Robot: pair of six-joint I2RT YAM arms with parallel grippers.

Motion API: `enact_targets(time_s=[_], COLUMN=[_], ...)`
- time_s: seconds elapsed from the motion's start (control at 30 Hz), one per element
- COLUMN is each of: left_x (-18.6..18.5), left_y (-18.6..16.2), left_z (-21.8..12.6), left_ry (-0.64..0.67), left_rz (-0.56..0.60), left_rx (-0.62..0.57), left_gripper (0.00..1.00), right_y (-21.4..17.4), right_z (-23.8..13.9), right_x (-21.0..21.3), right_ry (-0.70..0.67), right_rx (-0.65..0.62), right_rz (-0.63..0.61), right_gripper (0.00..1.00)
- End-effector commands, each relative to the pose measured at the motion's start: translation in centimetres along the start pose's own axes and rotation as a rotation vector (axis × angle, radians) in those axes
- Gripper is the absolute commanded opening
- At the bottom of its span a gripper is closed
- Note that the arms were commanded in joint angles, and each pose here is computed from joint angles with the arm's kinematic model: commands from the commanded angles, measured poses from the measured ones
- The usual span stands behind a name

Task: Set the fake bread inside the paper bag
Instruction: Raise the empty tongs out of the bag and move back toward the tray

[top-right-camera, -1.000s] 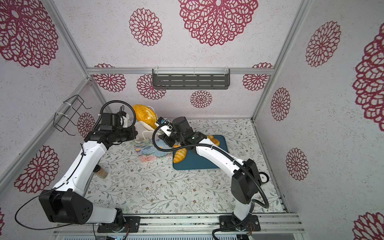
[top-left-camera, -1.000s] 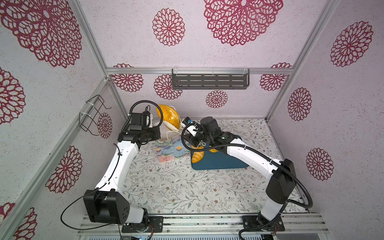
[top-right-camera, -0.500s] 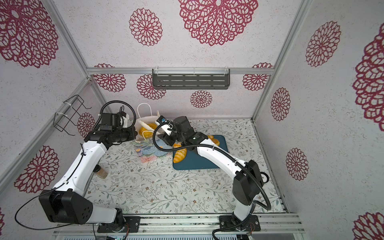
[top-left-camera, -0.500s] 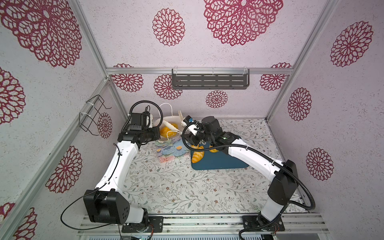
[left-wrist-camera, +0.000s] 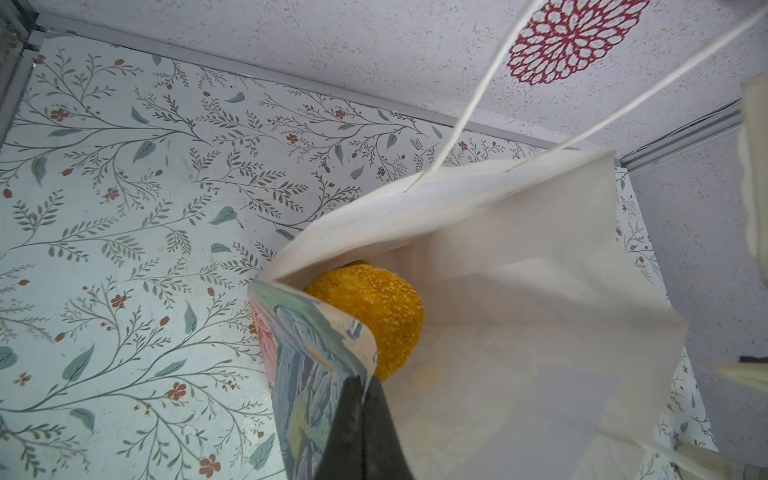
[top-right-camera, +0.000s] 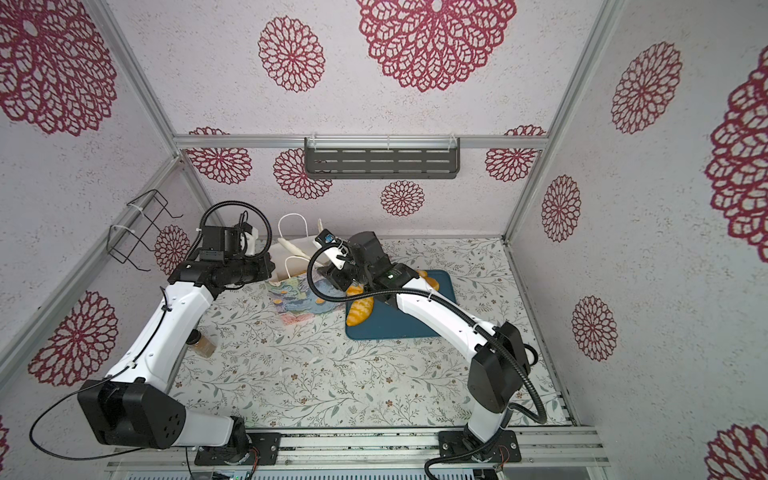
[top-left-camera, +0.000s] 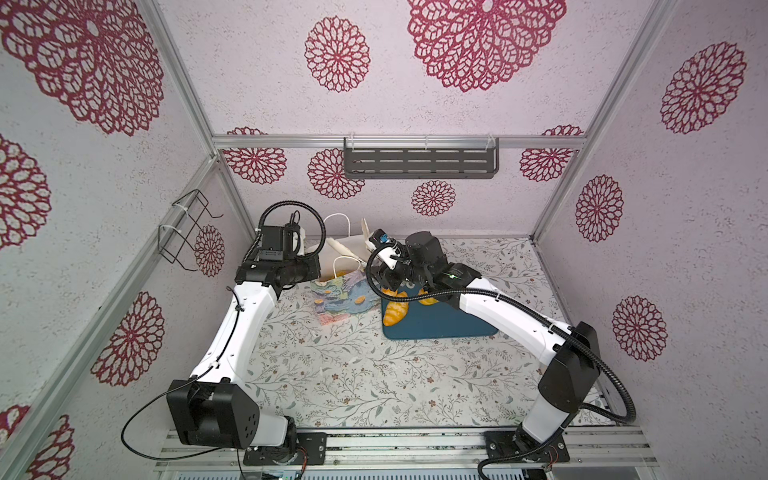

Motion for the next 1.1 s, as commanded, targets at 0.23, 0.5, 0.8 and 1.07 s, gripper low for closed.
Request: enact_targets(time_s=[0.23,0.5,0.8,1.07], left_x=[-0.5,-0.3,-0.2,-0.1], left_y=[0.4,0.5,0.7,1.0], left_z=[-1.2,-1.2,-1.5,-1.8], left_ry=[-0.015,0.000,0.014,0.028], left_rz=[0.009,-0.005,-0.021,-0.029], left_rx=[-0.041,-0.042,-0.048,-0.057], left_gripper=[0.00,0.00,0.03,0.20], right_y=[5.5,5.1,2.8,-0.6], right_z=[-6.1,-8.9,-12.6,-15.2], right_x=[-1.1,-1.3,-0.9,-0.3], right_ry=[-0.099,-0.138,-0.187,-0.241], right_rx=[-0.098,-0.034,0.024,0.079], right_rz=[0.070,0.147,0.282,0.400], right_gripper=[0.58,0.57,0.57,0.57])
Point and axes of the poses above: each gripper's point midway between its finger pads, its own z axis out along the fingers, its own x axis along the line the jaws close on, y = z × x, the point moved 6 cm from there along -z, back along the fingers, and after that the axes turned 2 degrees about -z, right-handed, at the moved point
